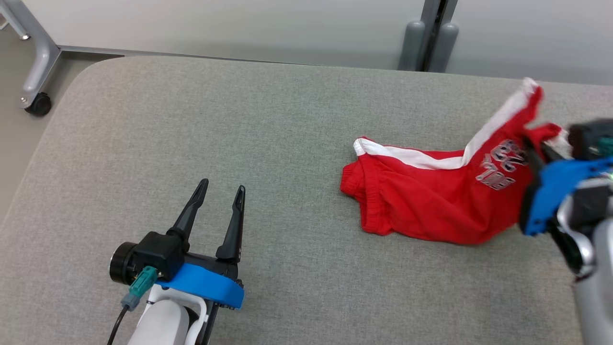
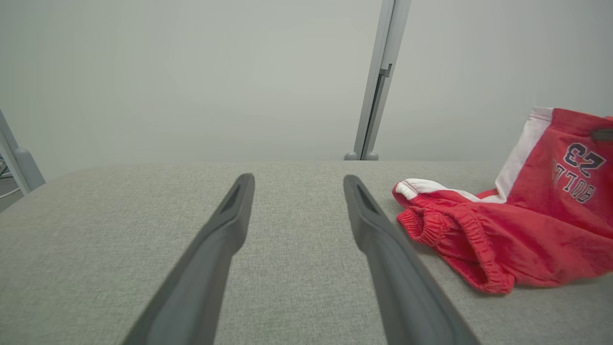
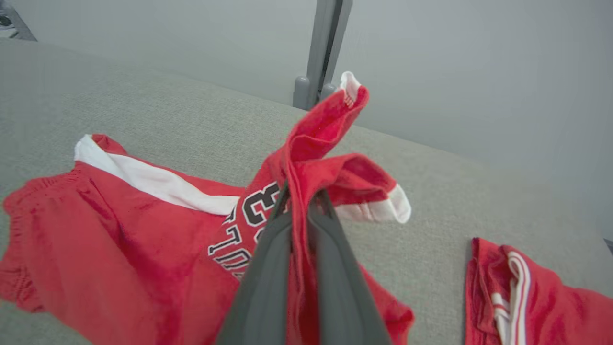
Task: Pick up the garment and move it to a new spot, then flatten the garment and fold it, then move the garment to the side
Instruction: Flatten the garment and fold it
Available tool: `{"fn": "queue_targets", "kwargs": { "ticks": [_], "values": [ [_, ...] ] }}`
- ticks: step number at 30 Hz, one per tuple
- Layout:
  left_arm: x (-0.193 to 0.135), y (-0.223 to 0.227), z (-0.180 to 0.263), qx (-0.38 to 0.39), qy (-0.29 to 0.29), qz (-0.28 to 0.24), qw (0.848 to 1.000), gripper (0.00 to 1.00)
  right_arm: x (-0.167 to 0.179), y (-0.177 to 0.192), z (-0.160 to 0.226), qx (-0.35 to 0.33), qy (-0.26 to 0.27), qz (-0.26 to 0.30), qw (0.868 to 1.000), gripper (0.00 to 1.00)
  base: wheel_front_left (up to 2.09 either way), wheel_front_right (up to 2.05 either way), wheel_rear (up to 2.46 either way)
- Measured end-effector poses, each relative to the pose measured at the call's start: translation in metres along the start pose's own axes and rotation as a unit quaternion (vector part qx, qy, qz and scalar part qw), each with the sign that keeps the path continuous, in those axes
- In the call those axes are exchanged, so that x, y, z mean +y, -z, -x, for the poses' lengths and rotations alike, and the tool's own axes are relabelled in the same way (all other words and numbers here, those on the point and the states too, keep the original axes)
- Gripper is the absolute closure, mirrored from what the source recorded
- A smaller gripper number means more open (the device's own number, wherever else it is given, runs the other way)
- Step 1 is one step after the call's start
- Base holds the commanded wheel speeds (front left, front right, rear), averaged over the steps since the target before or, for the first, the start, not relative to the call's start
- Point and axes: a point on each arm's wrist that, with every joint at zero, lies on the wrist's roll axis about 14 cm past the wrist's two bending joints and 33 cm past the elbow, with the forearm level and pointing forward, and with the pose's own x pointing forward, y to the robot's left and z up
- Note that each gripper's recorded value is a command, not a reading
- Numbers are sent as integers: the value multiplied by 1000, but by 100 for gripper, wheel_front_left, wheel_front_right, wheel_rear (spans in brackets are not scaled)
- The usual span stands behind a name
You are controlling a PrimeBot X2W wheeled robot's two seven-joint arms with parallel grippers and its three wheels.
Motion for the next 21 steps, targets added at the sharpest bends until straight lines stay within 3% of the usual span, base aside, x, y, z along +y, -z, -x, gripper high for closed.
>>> {"fn": "queue_targets", "kwargs": {
  "ticks": [6,9,15,17,21],
  "values": [
    [1,-1,4,0,-2,-1,1000,0,83,-25,-14,-3,-101,50,994,100,0,0,0],
    [2,-2,5,-2,-5,3,1000,0,126,-12,-20,31,-151,58,986,100,0,0,0],
    [10,-3,11,-2,-20,6,1000,0,178,17,-26,82,-209,59,973,100,0,0,0],
    [13,-2,12,-1,-27,6,1000,0,192,18,-25,80,-227,45,970,0,0,0,0],
    [17,-3,14,-3,-32,6,999,0,210,1,-23,55,-256,6,965,0,0,0,0]
  ]
}}
